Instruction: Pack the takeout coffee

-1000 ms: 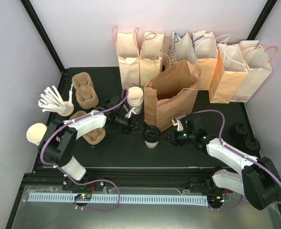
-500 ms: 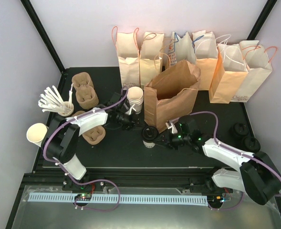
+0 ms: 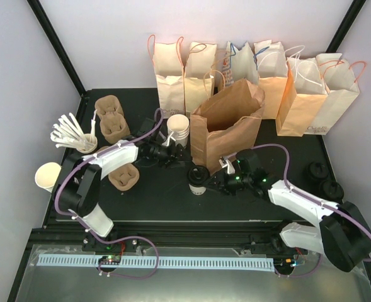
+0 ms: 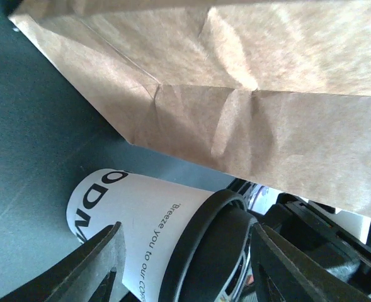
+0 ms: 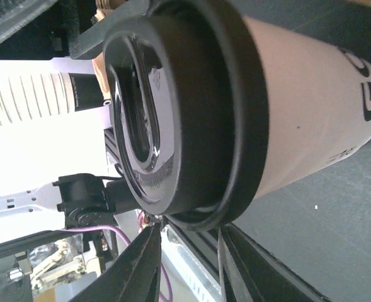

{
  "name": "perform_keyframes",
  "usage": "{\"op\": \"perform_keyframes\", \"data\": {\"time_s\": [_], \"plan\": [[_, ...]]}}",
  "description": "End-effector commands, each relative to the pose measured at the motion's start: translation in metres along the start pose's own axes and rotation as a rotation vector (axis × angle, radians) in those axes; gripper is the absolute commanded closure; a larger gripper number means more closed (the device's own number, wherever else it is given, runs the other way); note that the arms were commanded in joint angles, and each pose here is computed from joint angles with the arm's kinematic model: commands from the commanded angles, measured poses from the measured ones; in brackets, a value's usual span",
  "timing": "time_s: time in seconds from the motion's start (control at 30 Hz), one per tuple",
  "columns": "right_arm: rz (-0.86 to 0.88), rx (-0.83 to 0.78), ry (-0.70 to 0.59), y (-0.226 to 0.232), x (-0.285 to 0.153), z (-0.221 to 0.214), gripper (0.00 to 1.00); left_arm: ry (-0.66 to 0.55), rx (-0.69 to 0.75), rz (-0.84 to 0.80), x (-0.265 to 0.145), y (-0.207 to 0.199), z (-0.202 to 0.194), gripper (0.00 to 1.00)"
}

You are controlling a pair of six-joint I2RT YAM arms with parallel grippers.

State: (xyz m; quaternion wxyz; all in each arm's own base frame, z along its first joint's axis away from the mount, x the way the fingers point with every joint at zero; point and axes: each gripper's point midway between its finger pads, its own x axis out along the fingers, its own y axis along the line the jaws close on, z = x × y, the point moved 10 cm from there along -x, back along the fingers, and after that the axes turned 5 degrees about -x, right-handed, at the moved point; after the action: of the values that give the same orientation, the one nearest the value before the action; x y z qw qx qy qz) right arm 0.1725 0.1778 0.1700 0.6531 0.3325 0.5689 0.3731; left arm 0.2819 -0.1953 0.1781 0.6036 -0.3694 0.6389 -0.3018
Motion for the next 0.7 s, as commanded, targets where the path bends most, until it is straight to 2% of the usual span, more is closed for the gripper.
{"op": "perform_keyframes", "data": {"time_s": [0.0, 0.23, 0.67], "plan": [[-0.022, -0.027, -0.045, 0.003, -0.012, 0.006, 0.70, -0.037, 0.031, -0.012, -0.019, -0.003, -0.005, 0.42], [-0.055, -0.036, -0.059, -0.002, -0.018, 0.006, 0.62, -0.026, 0.000, -0.011, -0.027, 0.009, -0.031, 0.45], [-0.050, -0.055, -0.160, -0.008, -0.032, 0.032, 0.61, 0.025, -0.058, -0.106, -0.007, 0.017, -0.086, 0.61]]}}
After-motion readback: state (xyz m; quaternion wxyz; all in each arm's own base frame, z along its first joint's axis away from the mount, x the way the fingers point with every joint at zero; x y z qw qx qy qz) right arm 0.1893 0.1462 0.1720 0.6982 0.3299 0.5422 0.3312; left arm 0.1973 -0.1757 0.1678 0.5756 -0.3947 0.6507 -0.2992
